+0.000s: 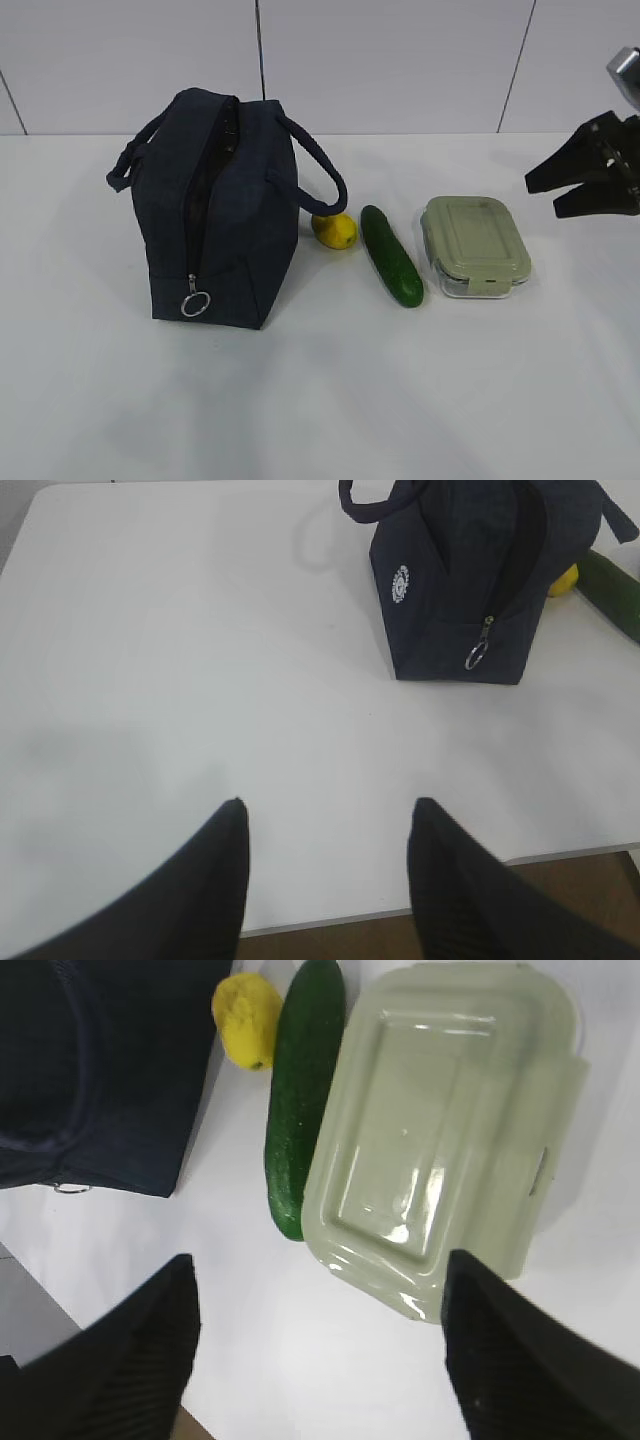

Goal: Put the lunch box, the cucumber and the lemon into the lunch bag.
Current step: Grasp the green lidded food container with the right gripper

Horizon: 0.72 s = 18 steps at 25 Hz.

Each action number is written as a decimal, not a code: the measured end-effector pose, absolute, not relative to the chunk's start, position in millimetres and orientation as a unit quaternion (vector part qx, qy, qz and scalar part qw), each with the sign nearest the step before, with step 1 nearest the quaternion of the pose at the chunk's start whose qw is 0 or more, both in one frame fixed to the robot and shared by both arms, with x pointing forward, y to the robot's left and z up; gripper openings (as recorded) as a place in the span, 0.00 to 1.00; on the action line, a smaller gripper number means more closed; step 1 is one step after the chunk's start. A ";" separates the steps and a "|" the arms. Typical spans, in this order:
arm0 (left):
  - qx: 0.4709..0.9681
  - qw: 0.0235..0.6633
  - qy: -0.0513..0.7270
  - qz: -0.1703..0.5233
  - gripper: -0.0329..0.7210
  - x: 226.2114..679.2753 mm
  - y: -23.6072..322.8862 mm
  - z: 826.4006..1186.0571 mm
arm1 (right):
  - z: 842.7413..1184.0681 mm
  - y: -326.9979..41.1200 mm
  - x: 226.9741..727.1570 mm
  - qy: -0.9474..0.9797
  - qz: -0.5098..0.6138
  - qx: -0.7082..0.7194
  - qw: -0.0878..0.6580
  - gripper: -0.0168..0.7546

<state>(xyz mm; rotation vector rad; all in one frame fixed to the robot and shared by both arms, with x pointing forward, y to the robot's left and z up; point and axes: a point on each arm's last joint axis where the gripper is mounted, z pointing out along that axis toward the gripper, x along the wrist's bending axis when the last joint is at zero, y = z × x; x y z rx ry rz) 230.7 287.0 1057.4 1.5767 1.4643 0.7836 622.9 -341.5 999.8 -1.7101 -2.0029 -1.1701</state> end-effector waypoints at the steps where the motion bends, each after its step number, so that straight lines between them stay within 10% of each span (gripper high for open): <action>1: 0.627 0.413 0.582 0.312 0.54 230.7 287.0 1057.4 | 991.6 -342.2 625.3 -0.688 -0.399 -0.590 0.137 0.75; 18: 0.627 0.413 0.582 0.312 0.53 230.7 287.0 1057.4 | 934.2 -346.7 647.5 -0.650 -0.412 -0.619 0.154 0.75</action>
